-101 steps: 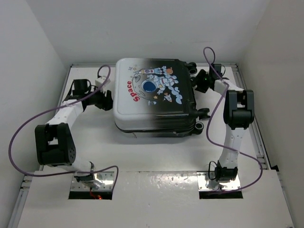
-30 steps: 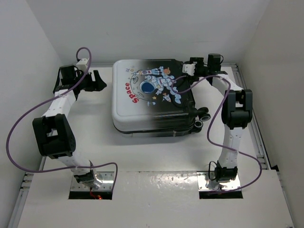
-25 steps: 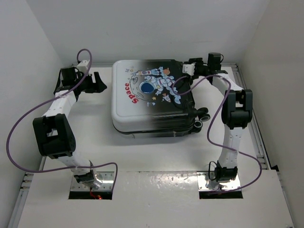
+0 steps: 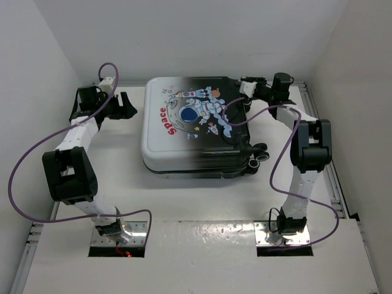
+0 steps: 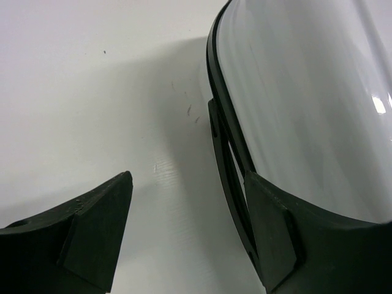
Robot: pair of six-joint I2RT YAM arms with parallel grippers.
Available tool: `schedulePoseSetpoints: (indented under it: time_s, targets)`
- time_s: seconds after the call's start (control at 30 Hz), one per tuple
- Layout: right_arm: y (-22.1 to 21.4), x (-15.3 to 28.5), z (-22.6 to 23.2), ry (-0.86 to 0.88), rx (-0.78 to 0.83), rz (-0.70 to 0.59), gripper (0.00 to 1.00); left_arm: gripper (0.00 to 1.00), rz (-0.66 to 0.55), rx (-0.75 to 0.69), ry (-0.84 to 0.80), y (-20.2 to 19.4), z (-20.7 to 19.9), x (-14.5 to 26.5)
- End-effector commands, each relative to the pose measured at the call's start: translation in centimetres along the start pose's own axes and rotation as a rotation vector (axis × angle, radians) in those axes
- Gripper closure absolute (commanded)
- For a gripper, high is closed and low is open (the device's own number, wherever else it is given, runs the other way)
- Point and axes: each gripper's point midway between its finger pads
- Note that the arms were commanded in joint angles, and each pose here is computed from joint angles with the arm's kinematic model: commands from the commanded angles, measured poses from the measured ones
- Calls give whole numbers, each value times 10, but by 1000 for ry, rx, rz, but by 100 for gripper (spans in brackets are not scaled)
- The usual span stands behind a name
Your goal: Pack the luggage
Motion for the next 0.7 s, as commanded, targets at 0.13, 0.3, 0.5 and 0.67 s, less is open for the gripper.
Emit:
schedulePoseSetpoints:
  time_s: [0.13, 0.3, 0.5, 0.67]
  targets:
    - [79, 31, -88, -273, -3, -152, 100, 21, -57, -6, 12, 22, 5, -1]
    - [63, 47, -103, -334, 9, -102, 100, 21, -65, -11, 14, 27, 5, 0]
    - [36, 55, -108, -353, -4, -39, 100, 21, -57, -16, 13, 22, 5, -1]
    - [15, 51, -61, -249, -17, 7, 89, 20, -64, -24, 6, 27, 2, -2]
Point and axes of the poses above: each gripper's point midway between its finger pads, its own x axis back along the fingers, its own z axis along the line the jaws close on, y = z × x, and after that the axes turned 11 degrees about -x, right-handed
